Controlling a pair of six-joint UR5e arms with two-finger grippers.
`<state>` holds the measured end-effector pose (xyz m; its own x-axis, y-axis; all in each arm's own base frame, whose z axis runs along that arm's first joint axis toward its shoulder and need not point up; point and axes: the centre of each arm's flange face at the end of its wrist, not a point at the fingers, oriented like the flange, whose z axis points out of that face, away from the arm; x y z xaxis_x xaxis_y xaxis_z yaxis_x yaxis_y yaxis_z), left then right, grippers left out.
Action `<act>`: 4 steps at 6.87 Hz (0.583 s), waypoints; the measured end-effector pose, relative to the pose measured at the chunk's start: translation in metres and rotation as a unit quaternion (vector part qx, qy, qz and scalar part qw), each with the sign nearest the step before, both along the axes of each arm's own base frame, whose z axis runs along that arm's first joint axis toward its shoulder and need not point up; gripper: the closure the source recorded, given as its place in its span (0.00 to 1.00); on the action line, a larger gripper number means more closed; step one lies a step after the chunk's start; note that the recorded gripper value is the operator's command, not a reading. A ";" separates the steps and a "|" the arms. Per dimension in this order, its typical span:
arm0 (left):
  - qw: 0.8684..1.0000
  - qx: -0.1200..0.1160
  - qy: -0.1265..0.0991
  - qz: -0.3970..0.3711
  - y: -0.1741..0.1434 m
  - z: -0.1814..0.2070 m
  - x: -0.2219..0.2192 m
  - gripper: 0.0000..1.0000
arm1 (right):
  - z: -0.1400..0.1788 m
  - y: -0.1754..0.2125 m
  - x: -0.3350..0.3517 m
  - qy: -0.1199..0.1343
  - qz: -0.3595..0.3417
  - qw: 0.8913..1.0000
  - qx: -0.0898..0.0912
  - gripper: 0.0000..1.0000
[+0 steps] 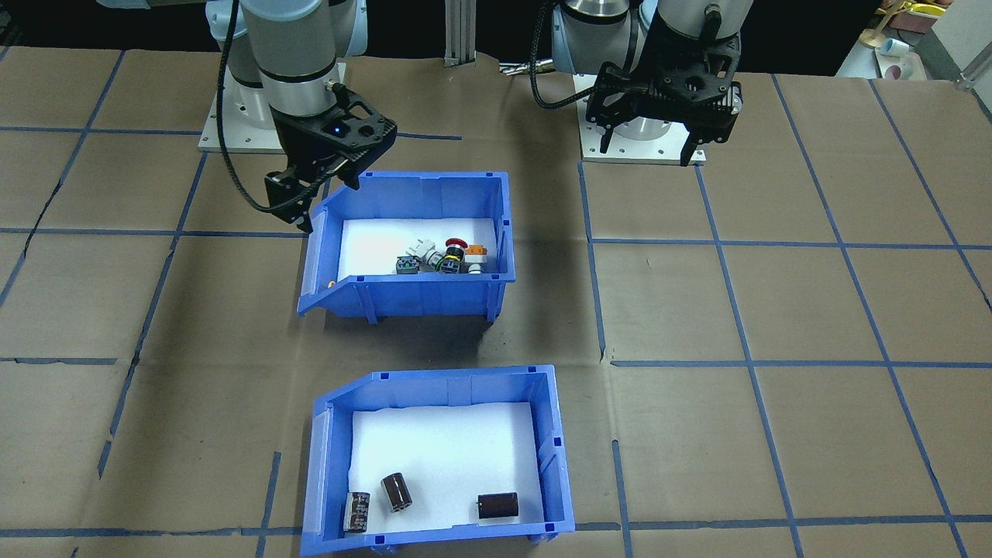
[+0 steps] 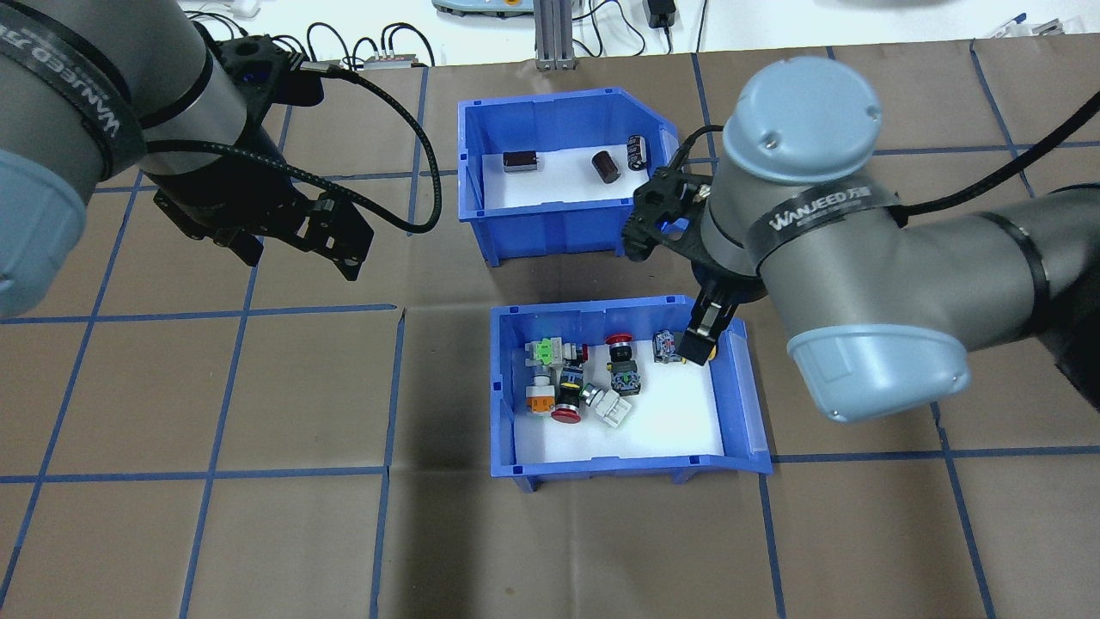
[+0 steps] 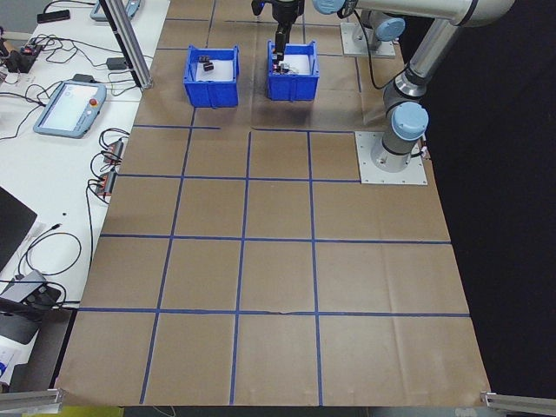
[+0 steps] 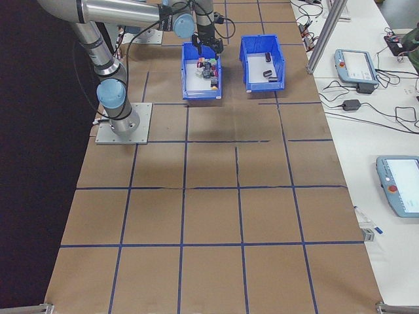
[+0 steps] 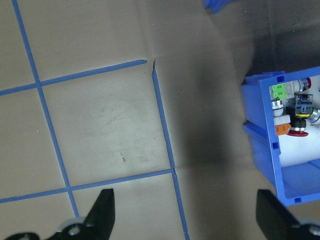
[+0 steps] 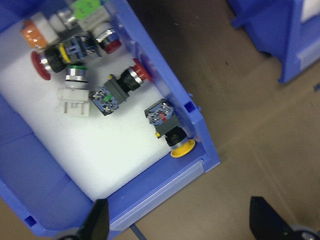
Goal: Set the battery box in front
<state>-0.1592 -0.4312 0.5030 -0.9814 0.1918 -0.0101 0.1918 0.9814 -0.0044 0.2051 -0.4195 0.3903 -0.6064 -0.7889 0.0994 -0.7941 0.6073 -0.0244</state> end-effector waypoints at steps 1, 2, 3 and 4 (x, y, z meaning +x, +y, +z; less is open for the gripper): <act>1.000 0.000 0.000 0.000 0.000 0.000 0.000 0.01 | 0.004 -0.009 -0.018 -0.008 -0.096 0.995 -0.006 0.00; 1.000 0.000 0.000 0.000 0.000 0.000 0.000 0.01 | 0.011 -0.015 -0.029 -0.016 -0.187 0.982 -0.012 0.00; 1.000 0.001 0.000 0.001 0.000 0.000 0.000 0.01 | 0.024 -0.021 -0.039 -0.023 -0.275 0.961 -0.014 0.00; 1.000 0.001 0.001 0.001 0.000 0.000 -0.001 0.01 | 0.042 -0.030 -0.052 -0.028 -0.344 0.938 -0.015 0.00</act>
